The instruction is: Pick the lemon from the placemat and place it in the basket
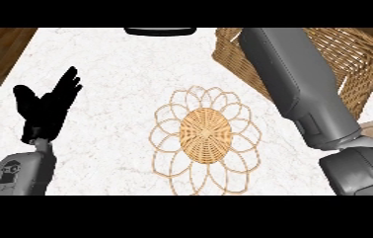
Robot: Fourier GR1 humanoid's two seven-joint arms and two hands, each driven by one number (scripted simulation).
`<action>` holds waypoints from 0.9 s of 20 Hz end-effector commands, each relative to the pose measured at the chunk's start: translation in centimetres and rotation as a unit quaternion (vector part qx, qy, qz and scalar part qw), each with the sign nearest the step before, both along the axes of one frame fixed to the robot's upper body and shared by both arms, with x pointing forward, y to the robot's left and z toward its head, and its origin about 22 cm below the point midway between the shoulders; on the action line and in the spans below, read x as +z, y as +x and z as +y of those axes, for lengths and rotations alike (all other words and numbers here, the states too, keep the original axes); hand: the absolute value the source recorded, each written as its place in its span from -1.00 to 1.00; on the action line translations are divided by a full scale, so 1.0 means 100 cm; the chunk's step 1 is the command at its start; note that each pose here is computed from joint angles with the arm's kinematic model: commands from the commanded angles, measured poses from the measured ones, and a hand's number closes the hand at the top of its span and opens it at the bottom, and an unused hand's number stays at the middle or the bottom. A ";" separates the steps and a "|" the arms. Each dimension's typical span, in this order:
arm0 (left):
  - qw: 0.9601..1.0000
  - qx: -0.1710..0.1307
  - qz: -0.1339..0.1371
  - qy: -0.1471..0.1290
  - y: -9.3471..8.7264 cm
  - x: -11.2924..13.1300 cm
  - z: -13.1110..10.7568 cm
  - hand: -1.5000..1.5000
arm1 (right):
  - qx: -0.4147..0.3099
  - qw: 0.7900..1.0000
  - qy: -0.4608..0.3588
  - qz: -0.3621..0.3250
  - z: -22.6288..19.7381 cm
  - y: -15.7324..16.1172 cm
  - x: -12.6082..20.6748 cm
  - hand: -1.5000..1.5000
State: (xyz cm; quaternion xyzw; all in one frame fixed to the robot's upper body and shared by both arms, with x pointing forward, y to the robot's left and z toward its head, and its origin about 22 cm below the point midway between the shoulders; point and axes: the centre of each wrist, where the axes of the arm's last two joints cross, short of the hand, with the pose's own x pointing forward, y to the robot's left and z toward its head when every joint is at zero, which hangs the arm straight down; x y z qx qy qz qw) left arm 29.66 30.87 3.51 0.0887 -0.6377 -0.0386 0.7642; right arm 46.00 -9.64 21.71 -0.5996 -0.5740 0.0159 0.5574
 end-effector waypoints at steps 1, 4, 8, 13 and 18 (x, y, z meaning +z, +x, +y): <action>1.000 -0.007 0.011 -0.006 -0.005 0.015 0.009 0.00 | -0.017 0.999 0.039 -0.007 -0.019 0.001 -0.017 1.00; 1.000 0.006 -0.005 0.000 -0.005 -0.009 0.010 0.00 | -0.113 0.991 0.044 -0.051 -0.051 0.006 -0.022 1.00; 1.000 0.003 0.002 -0.003 -0.004 0.000 0.014 0.00 | -0.103 0.992 0.070 -0.026 -0.065 0.002 -0.049 -1.00; 1.000 -0.002 -0.007 -0.004 -0.009 -0.011 -0.010 0.00 | -0.074 0.995 0.055 -0.034 -0.084 0.005 -0.044 -1.00; 1.000 0.000 -0.007 -0.007 -0.002 0.000 0.009 0.00 | -0.066 0.989 0.087 -0.095 -0.079 0.003 -0.023 -1.00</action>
